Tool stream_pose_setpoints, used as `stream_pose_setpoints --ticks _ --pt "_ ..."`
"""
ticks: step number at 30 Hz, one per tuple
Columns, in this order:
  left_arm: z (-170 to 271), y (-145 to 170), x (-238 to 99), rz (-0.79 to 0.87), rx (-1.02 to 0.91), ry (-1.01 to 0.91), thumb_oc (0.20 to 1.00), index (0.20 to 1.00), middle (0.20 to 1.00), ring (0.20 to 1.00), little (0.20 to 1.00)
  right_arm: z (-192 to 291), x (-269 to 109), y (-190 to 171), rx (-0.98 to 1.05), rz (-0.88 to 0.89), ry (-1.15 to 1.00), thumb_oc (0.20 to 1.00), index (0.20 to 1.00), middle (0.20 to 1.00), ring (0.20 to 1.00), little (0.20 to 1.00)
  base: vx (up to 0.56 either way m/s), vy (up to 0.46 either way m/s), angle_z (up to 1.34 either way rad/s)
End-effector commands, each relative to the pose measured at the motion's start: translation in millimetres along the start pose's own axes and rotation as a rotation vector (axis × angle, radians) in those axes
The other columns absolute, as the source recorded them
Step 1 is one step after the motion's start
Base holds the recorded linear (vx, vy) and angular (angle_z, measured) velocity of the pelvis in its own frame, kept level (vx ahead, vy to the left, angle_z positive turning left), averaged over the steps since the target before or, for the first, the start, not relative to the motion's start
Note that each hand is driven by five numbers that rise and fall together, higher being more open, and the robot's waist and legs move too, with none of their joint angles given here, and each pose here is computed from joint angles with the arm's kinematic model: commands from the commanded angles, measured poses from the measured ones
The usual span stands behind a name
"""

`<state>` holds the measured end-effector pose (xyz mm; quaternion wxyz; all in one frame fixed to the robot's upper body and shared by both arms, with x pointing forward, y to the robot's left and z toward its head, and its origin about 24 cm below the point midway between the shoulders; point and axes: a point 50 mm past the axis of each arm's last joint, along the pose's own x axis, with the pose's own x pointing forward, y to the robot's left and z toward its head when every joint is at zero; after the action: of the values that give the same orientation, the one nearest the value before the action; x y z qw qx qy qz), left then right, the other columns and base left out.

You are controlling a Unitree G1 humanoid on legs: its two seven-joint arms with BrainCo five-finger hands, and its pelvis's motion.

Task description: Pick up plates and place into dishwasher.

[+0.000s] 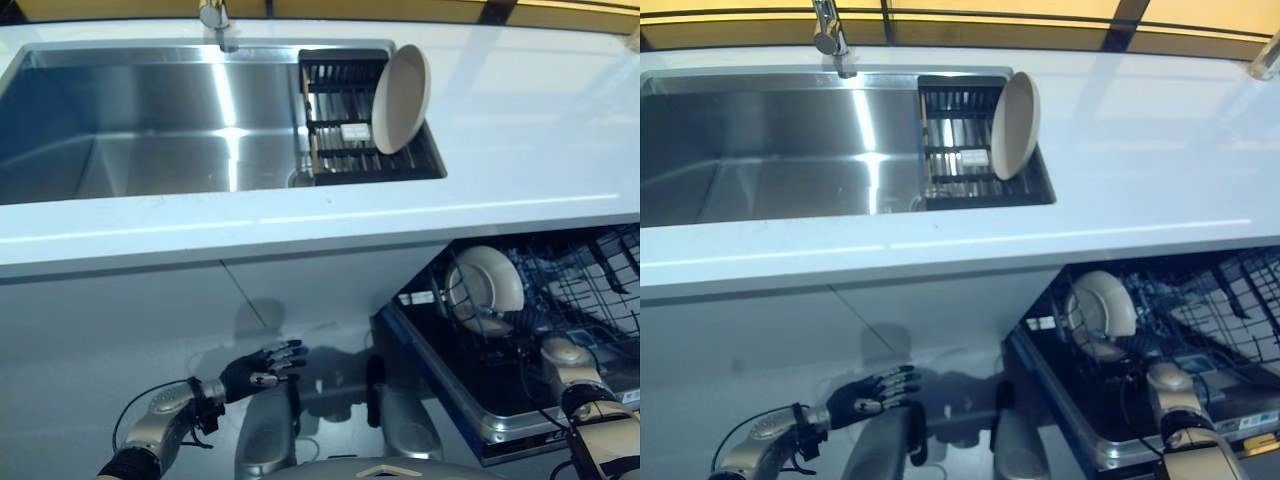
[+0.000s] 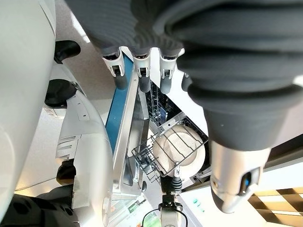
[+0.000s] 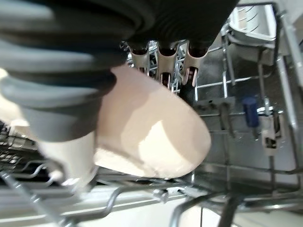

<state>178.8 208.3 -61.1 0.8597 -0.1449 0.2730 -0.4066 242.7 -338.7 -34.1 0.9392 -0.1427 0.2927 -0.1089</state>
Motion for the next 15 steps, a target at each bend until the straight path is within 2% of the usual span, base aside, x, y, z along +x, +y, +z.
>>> stream_pose_setpoints --ticks 1,9,15 --pt "3.5 -16.4 9.9 -0.075 0.019 -0.076 1.0 1.0 1.0 1.0 1.0 18.0 0.6 -26.3 -0.003 -0.103 -0.041 1.0 1.0 1.0 1.0 1.0 0.0 0.0 0.0" --pt "-2.1 -18.5 9.0 -0.07 0.004 -0.087 1.0 1.0 1.0 1.0 1.0 13.3 -4.7 -39.2 0.071 -0.161 -0.053 1.0 1.0 1.0 1.0 1.0 0.01 0.019 -0.03" --pt "-6.9 -19.0 6.5 -0.051 -0.016 -0.098 1.0 1.0 1.0 1.0 1.0 4.0 -12.5 -46.4 0.243 -0.208 -0.094 1.0 1.0 1.0 1.0 1.0 0.02 0.018 -0.07"
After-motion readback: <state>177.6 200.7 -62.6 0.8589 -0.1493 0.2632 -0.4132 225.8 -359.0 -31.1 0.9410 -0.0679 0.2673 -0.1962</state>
